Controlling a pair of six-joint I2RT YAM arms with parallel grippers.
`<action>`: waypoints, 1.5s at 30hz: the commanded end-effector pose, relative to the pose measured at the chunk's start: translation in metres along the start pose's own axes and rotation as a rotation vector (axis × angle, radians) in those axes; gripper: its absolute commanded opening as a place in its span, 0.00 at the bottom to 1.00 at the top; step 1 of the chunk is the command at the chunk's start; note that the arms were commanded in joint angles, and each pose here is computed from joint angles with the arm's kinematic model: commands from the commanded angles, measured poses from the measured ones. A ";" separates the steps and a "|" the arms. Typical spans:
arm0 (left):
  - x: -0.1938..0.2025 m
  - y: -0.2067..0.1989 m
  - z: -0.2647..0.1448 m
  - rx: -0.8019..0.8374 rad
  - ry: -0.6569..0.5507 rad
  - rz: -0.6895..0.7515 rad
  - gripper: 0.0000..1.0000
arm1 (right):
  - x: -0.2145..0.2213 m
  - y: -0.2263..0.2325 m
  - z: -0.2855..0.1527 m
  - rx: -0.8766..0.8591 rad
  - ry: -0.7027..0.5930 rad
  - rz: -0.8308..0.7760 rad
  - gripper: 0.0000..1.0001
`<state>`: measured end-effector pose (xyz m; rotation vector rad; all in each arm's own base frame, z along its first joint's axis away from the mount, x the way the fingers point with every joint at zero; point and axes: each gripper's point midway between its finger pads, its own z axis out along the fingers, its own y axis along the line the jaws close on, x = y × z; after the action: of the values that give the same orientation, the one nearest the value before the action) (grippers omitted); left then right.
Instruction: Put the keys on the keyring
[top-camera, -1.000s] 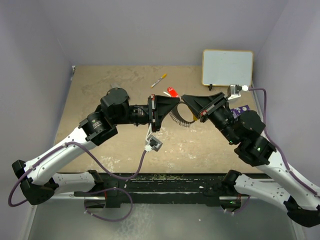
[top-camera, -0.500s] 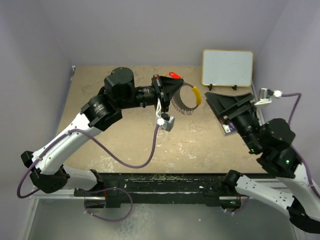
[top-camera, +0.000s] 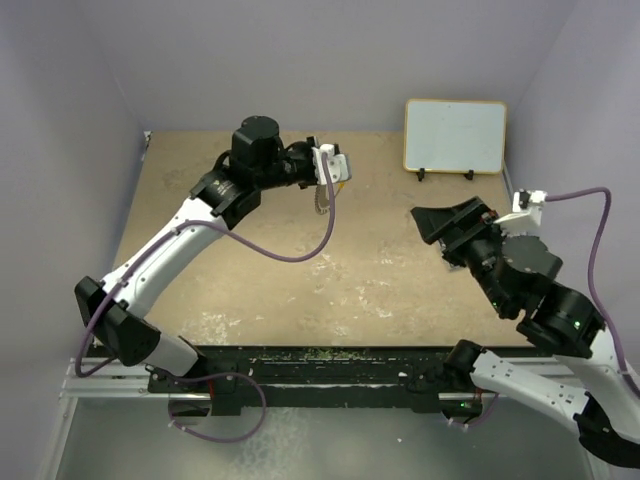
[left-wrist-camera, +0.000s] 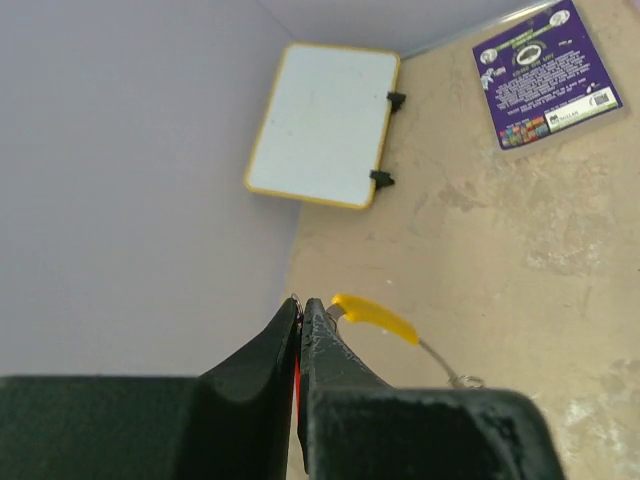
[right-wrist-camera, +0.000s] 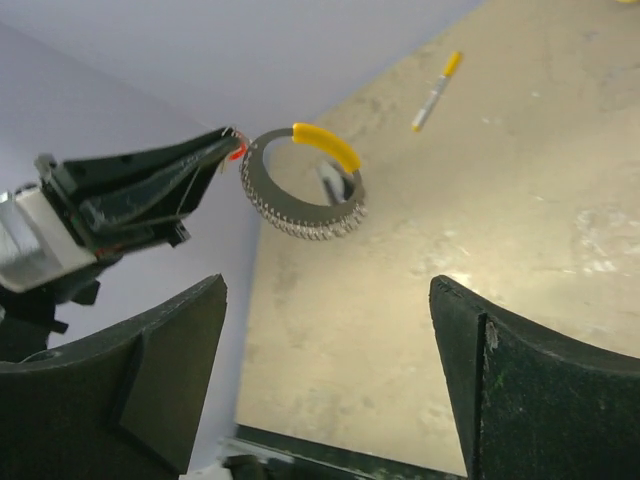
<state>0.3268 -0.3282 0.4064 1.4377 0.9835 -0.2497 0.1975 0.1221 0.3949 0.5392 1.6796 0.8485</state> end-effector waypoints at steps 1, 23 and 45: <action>0.024 -0.010 0.024 -0.040 -0.091 -0.258 0.03 | 0.021 -0.031 0.022 0.129 0.017 -0.157 0.90; 0.167 -0.132 0.128 0.110 0.082 -0.157 0.03 | 0.028 -0.064 0.024 0.232 -0.009 -0.213 1.00; 0.202 -0.210 0.033 0.391 0.347 -0.008 0.49 | 0.073 -0.084 0.054 0.365 0.135 -0.356 1.00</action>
<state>0.3217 -0.3239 0.0906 1.8382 1.3273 -0.2593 0.2342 0.1429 0.2534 0.3906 2.0742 0.2904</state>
